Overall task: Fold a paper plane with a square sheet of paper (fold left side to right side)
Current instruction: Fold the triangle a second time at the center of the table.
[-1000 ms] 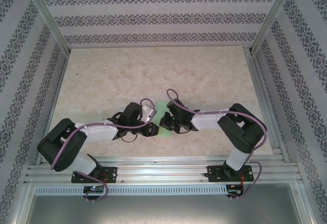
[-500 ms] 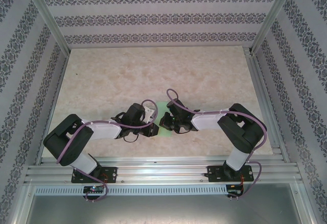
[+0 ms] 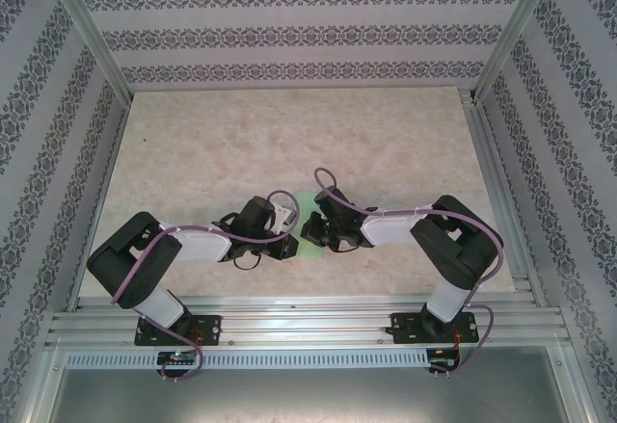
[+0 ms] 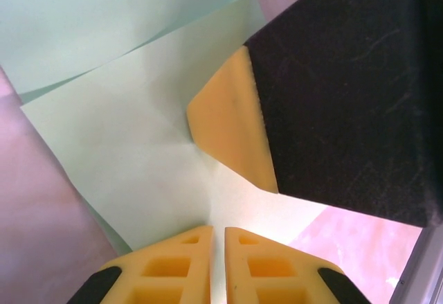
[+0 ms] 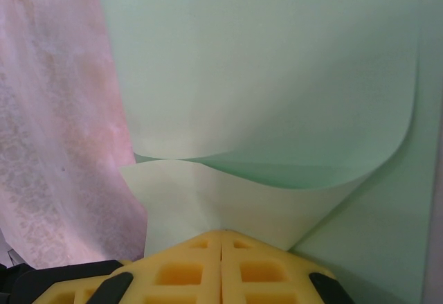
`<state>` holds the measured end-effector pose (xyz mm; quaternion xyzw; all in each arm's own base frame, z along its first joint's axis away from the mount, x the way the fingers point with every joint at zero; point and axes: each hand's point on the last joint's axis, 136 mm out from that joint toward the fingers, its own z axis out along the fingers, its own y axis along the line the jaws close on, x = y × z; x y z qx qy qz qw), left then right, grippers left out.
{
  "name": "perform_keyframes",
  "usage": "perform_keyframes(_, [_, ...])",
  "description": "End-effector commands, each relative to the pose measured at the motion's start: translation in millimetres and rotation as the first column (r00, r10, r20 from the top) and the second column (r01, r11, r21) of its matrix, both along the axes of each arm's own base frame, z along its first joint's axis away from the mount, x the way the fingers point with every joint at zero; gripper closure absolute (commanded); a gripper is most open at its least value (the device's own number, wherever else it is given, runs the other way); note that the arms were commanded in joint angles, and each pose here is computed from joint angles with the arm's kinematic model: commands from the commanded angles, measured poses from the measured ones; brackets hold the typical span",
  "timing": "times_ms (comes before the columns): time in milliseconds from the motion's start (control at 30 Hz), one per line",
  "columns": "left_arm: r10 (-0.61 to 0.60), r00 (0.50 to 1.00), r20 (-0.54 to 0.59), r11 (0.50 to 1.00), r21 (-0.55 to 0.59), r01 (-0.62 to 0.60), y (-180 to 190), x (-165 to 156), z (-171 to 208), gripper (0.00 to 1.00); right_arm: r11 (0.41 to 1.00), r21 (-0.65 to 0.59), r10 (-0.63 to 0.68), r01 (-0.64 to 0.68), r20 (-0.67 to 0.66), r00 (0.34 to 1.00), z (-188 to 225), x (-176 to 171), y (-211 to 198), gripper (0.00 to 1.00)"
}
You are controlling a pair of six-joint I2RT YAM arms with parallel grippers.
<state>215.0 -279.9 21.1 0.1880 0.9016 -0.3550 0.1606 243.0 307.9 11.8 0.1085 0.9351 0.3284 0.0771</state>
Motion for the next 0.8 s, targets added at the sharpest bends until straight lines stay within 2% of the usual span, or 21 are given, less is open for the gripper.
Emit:
perform_keyframes(0, [-0.007,1.0,0.012,0.999,0.038,0.007,1,2,-7,0.88,0.995,-0.098,0.001,-0.009,-0.078,0.997,-28,-21,-18,0.93])
perform_keyframes(200, [-0.001,1.0,0.0,0.998,0.063,0.001,7,-2,-17,0.88,0.996,-0.086,0.006,-0.012,-0.066,0.998,-24,-18,-17,0.92])
perform_keyframes(367, [0.001,1.0,-0.015,0.996,0.09,0.001,14,-8,-26,0.89,0.999,-0.038,0.023,-0.022,0.039,0.999,15,2,-15,0.91])
perform_keyframes(467, [-0.003,1.0,-0.017,0.995,0.096,0.005,16,-10,-28,0.89,0.997,-0.061,0.042,-0.036,0.103,0.994,41,10,-23,0.88])
perform_keyframes(600, [-0.016,1.0,-0.015,0.997,0.073,0.017,13,-12,-25,0.89,0.993,-0.105,0.07,-0.057,0.132,0.989,59,6,-35,0.86])
perform_keyframes(767, [-0.034,0.999,-0.01,0.999,0.033,0.034,8,-13,-20,0.89,0.994,-0.062,0.093,-0.086,0.117,0.989,60,-4,-18,0.87])
